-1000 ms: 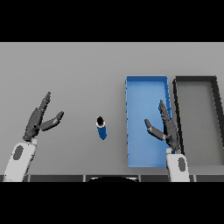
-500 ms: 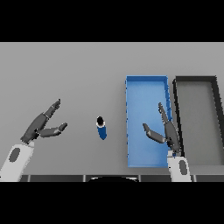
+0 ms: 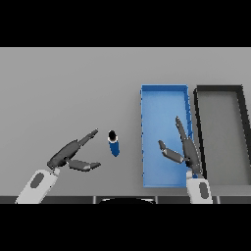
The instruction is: Pick up the blue pipe and place it into the blue bin.
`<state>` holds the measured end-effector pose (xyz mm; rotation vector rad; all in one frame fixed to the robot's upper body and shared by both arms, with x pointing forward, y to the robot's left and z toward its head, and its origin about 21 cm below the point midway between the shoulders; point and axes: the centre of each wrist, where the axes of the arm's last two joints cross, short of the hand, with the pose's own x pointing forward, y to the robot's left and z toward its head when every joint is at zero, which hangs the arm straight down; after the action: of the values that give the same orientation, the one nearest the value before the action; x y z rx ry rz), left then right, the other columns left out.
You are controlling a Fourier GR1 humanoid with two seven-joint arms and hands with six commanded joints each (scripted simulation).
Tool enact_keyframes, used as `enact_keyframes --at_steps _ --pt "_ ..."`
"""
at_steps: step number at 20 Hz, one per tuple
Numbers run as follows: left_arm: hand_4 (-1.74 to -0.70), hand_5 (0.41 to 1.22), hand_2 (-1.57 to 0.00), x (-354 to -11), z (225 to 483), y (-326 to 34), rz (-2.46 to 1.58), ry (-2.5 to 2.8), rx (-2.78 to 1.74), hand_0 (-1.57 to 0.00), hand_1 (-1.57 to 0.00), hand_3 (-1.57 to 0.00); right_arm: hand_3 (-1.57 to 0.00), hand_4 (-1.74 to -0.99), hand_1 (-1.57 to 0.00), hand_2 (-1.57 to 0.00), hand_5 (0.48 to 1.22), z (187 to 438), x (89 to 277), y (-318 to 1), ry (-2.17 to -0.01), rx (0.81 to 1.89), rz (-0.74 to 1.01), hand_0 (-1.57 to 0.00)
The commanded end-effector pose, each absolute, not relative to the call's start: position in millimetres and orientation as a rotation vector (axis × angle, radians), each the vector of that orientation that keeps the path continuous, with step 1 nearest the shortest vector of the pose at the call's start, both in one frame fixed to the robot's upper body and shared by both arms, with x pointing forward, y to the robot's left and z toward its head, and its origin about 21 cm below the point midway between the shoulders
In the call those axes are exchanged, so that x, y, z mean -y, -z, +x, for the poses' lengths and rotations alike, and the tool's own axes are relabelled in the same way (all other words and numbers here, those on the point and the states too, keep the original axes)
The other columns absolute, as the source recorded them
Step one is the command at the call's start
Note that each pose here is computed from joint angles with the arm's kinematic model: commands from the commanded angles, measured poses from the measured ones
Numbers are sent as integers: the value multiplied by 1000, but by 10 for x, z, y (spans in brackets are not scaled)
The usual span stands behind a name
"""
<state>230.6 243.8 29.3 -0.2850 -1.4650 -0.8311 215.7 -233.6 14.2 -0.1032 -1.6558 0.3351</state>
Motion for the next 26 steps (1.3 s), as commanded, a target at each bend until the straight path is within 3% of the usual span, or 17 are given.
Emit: enact_keyframes --at_steps 1,6,14,18,20,22,24,26 --pt "-1186 466 1 -2386 2279 -235 -295 830 1473 1 1 1 1 -1223 1 1 619 2150 2331 -162 -335 1664 -99 1" --pt "-1206 468 1 -2100 2373 -66 -334 819 1434 1 1 1 1 -1229 1 1 622 2124 2355 -137 -330 1639 -110 1" --pt "-1131 462 1 -1674 2568 151 -356 863 1419 1 1 1 1 -1201 1 1 605 2137 2373 -178 -318 1642 -122 1" --pt "-1215 533 -1 -1511 2662 215 -445 796 1457 1 1 1 1 -1206 1 1 606 2120 2394 -152 -310 1625 -107 1" --pt "-1267 585 -110 -1454 2670 239 -466 756 1470 1 -40 -43 1 -1196 1 1 603 2110 2385 -150 -317 1629 -115 1" --pt "-1317 651 -357 -1419 2681 214 -468 730 1480 -100 -265 -215 1 -1198 1 1 605 2120 2422 -135 -306 1616 -112 1" --pt "-1416 856 -733 -1327 2680 199 -501 686 1462 -504 -677 -703 1 -1196 1 1 604 2145 2406 -144 -305 1628 -111 1" --pt "-1526 988 -1035 -1303 2614 244 -523 714 1503 -888 -999 -1009 1 -1195 1 1 604 2146 2432 -133 -303 1622 -105 1"
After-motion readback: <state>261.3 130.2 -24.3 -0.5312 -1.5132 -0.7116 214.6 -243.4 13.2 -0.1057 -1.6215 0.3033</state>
